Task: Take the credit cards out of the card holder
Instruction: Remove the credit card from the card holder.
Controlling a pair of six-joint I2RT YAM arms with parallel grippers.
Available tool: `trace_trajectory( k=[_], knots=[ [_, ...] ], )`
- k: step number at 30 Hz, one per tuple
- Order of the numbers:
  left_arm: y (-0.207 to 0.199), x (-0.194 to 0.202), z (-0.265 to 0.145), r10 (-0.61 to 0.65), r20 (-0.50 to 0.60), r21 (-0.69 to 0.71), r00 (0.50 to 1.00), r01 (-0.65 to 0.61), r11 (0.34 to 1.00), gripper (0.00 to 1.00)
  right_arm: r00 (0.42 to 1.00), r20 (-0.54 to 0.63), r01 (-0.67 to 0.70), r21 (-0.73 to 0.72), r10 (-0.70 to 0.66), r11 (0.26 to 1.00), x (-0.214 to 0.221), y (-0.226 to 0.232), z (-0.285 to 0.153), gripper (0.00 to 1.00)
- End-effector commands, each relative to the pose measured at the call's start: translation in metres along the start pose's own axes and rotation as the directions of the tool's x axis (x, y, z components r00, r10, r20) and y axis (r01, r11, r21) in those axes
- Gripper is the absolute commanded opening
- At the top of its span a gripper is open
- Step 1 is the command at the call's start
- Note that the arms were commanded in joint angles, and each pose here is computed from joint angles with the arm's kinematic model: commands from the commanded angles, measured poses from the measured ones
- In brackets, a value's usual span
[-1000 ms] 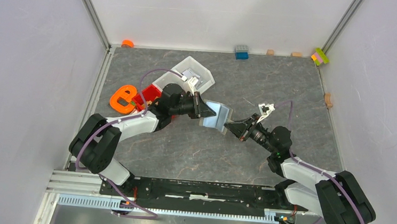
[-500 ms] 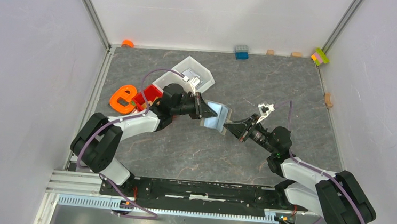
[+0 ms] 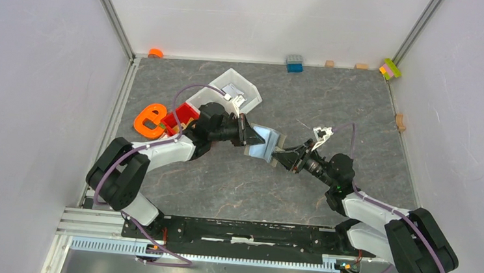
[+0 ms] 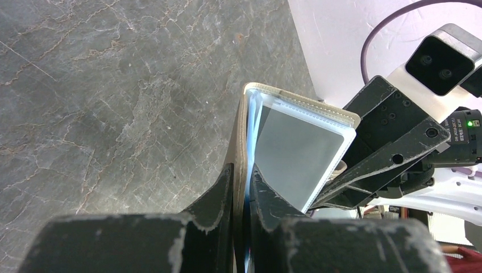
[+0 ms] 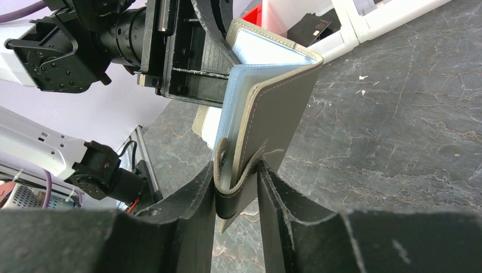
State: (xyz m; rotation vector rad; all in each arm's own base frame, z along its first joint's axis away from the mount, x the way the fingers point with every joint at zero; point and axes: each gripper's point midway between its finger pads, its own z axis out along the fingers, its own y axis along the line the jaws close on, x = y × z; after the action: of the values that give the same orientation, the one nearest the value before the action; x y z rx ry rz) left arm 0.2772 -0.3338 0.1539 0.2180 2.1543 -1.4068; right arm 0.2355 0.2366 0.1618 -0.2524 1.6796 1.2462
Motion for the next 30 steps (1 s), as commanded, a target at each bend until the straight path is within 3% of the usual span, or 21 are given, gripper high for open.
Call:
trace_trajectory(
  k=[1,8,16,23,30],
  knots=[
    [-0.021,-0.015,-0.001,0.078,0.038,0.052,0.996,-0.08,0.995,0.03,0.997,0.057,0.051,-0.028,-0.05,0.998,-0.018,0.01,0.003,0.37],
    [-0.021,-0.014,0.0,0.071,0.034,0.059,0.997,-0.073,0.996,0.03,0.993,0.099,0.068,-0.082,-0.06,0.994,-0.024,0.023,-0.002,0.44],
    [-0.023,-0.014,0.0,0.071,0.035,0.071,0.997,-0.073,0.995,0.03,0.995,0.084,0.061,-0.069,-0.055,0.996,-0.022,0.02,0.0,0.41],
    [-0.023,-0.014,0.0,0.072,0.036,0.068,0.997,-0.074,0.995,0.03,0.997,0.058,0.051,-0.029,-0.05,0.998,-0.018,0.01,0.003,0.51],
    [-0.023,-0.015,0.0,0.072,0.038,0.068,0.997,-0.075,0.995,0.03,0.997,0.053,0.049,-0.017,-0.048,0.999,-0.017,0.008,0.003,0.47]
  ],
)
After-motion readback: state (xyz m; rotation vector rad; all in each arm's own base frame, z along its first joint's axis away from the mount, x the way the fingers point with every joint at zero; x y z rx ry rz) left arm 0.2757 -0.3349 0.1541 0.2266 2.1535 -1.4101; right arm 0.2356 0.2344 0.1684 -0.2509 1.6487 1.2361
